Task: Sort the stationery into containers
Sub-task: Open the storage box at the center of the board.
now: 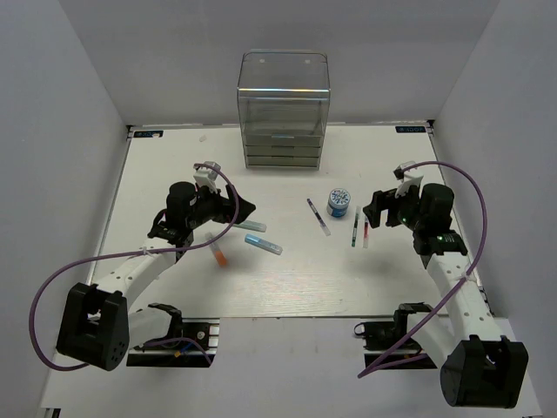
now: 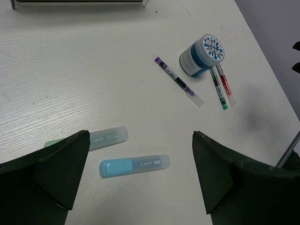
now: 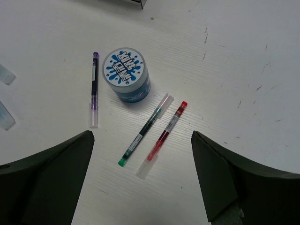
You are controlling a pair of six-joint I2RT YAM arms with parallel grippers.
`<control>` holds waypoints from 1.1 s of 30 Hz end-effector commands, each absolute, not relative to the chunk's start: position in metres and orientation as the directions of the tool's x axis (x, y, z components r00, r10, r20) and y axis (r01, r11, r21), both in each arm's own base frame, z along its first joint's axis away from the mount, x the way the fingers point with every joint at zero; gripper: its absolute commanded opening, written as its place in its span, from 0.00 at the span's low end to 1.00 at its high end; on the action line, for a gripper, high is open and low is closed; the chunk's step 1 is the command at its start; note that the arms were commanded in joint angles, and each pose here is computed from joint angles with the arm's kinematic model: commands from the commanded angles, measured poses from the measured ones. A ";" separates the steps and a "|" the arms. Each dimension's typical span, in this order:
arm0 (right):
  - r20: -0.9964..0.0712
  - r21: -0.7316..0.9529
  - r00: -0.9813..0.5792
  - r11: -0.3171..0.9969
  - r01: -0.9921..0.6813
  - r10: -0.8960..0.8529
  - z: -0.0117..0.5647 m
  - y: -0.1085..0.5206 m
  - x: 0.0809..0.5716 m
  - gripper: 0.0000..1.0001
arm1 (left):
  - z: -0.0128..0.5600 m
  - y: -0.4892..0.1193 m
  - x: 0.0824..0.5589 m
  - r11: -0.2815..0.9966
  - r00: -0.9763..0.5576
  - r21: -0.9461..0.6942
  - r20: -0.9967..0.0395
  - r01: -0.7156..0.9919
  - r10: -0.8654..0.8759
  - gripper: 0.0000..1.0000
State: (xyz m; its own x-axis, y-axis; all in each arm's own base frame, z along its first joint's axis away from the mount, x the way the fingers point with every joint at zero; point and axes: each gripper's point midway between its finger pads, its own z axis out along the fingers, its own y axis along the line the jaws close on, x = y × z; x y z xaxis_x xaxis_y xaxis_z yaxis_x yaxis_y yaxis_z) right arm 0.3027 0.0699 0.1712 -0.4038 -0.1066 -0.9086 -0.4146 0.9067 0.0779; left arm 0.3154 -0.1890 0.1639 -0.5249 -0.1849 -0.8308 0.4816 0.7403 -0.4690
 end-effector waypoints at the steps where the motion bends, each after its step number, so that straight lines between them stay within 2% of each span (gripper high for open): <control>1: -0.934 0.064 -0.345 0.910 -0.410 -0.089 0.191 0.070 0.309 0.90 | 0.191 -0.192 0.319 0.723 -0.469 -0.451 -0.861 0.524 -0.198 1.00; 12: -0.935 0.030 -0.331 0.904 -0.427 -0.125 0.189 0.069 0.305 0.90 | 0.193 -0.193 0.319 0.717 -0.472 -0.466 -0.855 0.518 -0.215 1.00; 13: -0.935 0.011 -0.325 0.901 -0.434 -0.145 0.186 0.067 0.305 0.83 | 0.193 -0.194 0.321 0.711 -0.469 -0.477 -0.853 0.517 -0.231 0.99; 14: -0.930 -0.018 -0.319 0.890 -0.456 -0.182 0.179 0.068 0.302 0.63 | 0.191 -0.195 0.319 0.702 -0.469 -0.485 -0.850 0.522 -0.239 0.81; 15: -0.926 -0.021 -0.322 0.882 -0.471 -0.194 0.175 0.070 0.301 0.33 | 0.192 -0.198 0.320 0.688 -0.478 -0.505 -0.841 0.521 -0.255 0.64; 16: -0.923 -0.013 -0.335 0.885 -0.466 -0.190 0.171 0.069 0.303 0.00 | 0.190 -0.200 0.325 0.682 -0.479 -0.516 -0.836 0.519 -0.268 0.43; 17: -0.915 0.001 -0.359 0.887 -0.462 -0.186 0.169 0.068 0.303 0.00 | 0.187 -0.206 0.332 0.680 -0.496 -0.538 -0.820 0.499 -0.284 0.14; 18: -0.914 0.004 -0.361 0.885 -0.466 -0.186 0.170 0.069 0.304 0.04 | 0.187 -0.206 0.332 0.676 -0.503 -0.549 -0.813 0.492 -0.294 0.07; 19: -0.911 0.012 -0.369 0.884 -0.467 -0.182 0.168 0.070 0.304 0.22 | 0.188 -0.216 0.340 0.656 -0.515 -0.565 -0.803 0.500 -0.299 0.05; 20: -0.914 0.007 -0.361 0.883 -0.469 -0.184 0.171 0.070 0.305 0.51 | 0.190 -0.221 0.345 0.637 -0.526 -0.587 -0.790 0.499 -0.315 0.10; 21: -0.914 0.005 -0.360 0.885 -0.465 -0.184 0.172 0.069 0.305 0.74 | 0.191 -0.224 0.352 0.622 -0.548 -0.622 -0.763 0.476 -0.344 0.21; 22: -0.914 0.006 -0.362 0.887 -0.462 -0.182 0.171 0.069 0.306 0.89 | 0.194 -0.234 0.366 0.608 -0.558 -0.637 -0.751 0.473 -0.352 0.37; 23: -0.914 0.006 -0.362 0.889 -0.457 -0.180 0.171 0.068 0.306 0.90 | 0.194 -0.235 0.377 0.613 -0.557 -0.649 -0.741 0.450 -0.376 0.57; 25: -0.917 0.007 -0.357 0.889 -0.458 -0.177 0.173 0.069 0.306 0.90 | 0.205 -0.243 0.398 0.595 -0.553 -0.695 -0.703 0.403 -0.448 0.69; 28: -0.918 0.008 -0.358 0.895 -0.447 -0.171 0.174 0.068 0.307 0.90 | 0.201 -0.247 0.432 0.564 -0.530 -0.765 -0.632 0.311 -0.565 0.71; 30: -0.919 0.008 -0.357 0.899 -0.439 -0.166 0.176 0.066 0.308 0.90 | 0.213 -0.247 0.454 0.531 -0.465 -0.792 -0.609 0.303 -0.643 0.71; 31: -0.919 0.010 -0.357 0.897 -0.442 -0.166 0.176 0.068 0.308 0.90 | 0.198 -0.252 0.462 0.505 -0.481 -0.824 -0.563 0.259 -0.672 0.71; 33: -0.920 0.011 -0.357 0.898 -0.440 -0.163 0.177 0.067 0.308 0.90 | 0.200 -0.253 0.480 0.479 -0.438 -0.838 -0.544 0.260 -0.715 0.69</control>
